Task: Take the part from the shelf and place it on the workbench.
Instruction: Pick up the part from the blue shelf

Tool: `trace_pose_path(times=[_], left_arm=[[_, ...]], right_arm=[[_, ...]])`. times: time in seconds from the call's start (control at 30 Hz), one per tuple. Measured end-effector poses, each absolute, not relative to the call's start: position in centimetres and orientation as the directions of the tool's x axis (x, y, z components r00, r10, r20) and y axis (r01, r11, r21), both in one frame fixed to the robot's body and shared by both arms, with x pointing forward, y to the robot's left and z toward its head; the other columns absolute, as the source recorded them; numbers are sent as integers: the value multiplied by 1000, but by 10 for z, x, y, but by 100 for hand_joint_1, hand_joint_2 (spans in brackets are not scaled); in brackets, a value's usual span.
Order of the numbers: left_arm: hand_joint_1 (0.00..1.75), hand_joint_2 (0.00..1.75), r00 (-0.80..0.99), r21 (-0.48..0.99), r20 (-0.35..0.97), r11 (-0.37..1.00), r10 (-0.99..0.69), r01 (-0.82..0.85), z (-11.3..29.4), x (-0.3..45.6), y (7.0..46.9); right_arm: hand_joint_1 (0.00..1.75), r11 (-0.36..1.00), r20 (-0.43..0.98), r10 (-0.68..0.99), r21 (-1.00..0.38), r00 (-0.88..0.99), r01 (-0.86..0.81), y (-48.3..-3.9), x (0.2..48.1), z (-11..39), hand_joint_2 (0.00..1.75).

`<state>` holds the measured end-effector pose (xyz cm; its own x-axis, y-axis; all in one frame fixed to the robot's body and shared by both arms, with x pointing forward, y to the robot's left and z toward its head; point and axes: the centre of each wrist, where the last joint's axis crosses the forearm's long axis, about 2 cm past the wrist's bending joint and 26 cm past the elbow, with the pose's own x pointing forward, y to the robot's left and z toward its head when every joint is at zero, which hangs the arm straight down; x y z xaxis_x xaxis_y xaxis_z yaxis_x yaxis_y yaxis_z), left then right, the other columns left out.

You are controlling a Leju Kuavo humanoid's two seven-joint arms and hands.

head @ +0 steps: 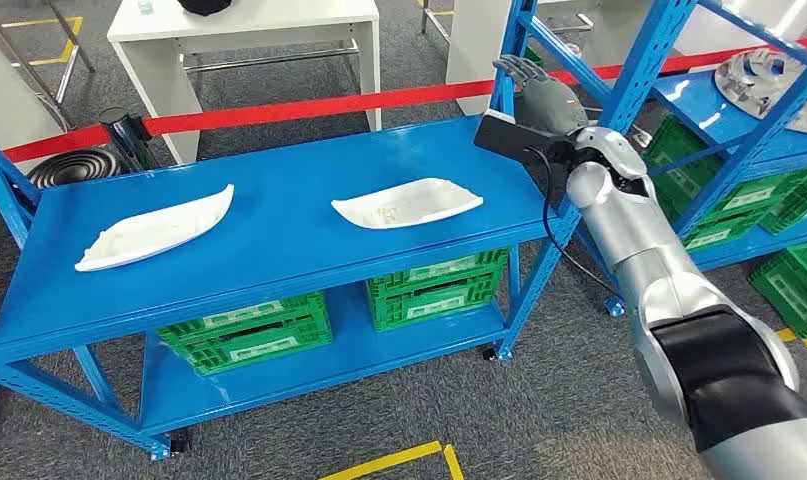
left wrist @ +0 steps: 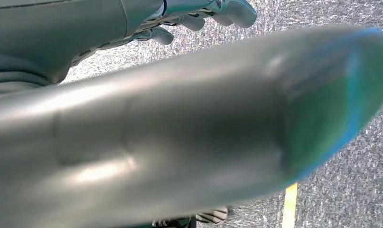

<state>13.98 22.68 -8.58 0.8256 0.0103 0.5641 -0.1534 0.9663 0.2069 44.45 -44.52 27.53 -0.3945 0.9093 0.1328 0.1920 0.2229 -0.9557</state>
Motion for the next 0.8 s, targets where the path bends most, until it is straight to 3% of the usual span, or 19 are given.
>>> trace_pose_path(times=[0.53, 0.8], left_arm=[[0, 0, 793, 193, 609, 972, -13, -133, -82, 148, 219], [0, 0, 775, 106, 632, 991, -1, -85, -82, 150, 217]], right_arm=[[0, 144, 98, 909, -986, -405, 86, -438, 446, 262, 0], [0, -38, -22, 920, -999, -392, -32, -380, 448, 202, 0]])
